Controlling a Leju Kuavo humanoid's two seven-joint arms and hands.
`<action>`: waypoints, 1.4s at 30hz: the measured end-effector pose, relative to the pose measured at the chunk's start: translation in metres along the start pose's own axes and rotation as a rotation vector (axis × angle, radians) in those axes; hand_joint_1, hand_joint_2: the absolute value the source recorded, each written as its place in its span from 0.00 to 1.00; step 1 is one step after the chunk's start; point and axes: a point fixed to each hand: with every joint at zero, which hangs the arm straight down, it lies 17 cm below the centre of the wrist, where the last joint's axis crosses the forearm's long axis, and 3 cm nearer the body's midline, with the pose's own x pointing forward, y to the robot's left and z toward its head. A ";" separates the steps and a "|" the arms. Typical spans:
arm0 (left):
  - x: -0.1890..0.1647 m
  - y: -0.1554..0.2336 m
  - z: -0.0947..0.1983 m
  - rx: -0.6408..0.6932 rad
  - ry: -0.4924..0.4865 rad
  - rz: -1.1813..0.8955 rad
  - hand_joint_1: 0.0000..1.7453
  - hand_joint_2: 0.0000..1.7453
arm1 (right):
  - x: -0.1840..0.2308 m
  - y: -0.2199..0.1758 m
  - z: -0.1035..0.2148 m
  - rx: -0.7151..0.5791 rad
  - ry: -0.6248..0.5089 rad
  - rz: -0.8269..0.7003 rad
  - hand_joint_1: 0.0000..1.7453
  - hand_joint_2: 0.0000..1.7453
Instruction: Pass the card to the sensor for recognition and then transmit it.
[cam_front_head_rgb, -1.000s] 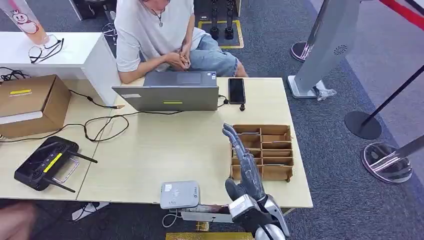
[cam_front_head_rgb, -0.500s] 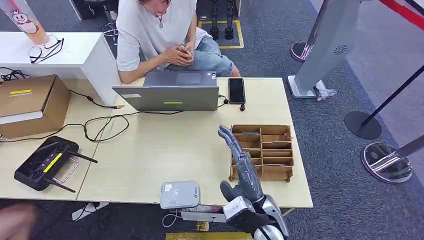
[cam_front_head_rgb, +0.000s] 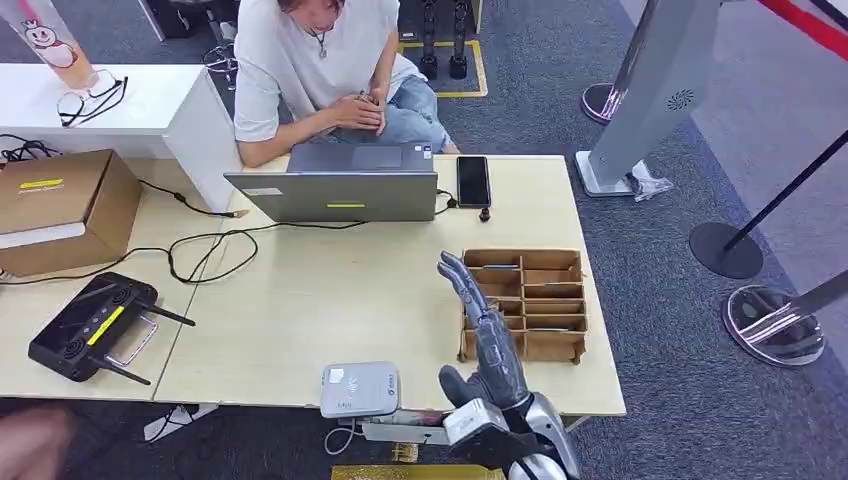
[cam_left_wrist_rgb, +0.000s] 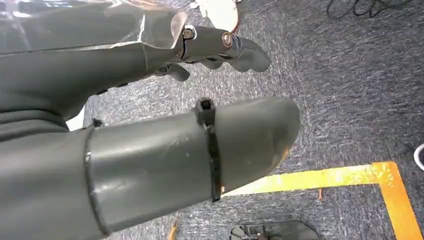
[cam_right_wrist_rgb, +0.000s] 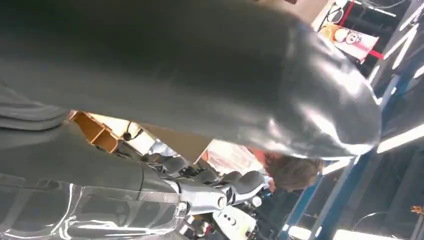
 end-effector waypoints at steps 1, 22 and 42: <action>0.000 0.001 0.000 0.004 -0.001 0.010 0.00 0.00 | 0.000 0.001 -0.001 0.006 0.000 -0.001 0.00 0.00; -0.013 0.003 0.002 0.029 0.026 0.053 0.00 0.00 | -0.023 -0.005 -0.023 -0.004 0.044 0.322 0.00 0.00; -0.011 0.002 0.003 0.035 0.033 0.057 0.00 0.00 | -0.065 -0.043 -0.005 -0.069 0.159 0.733 0.00 1.00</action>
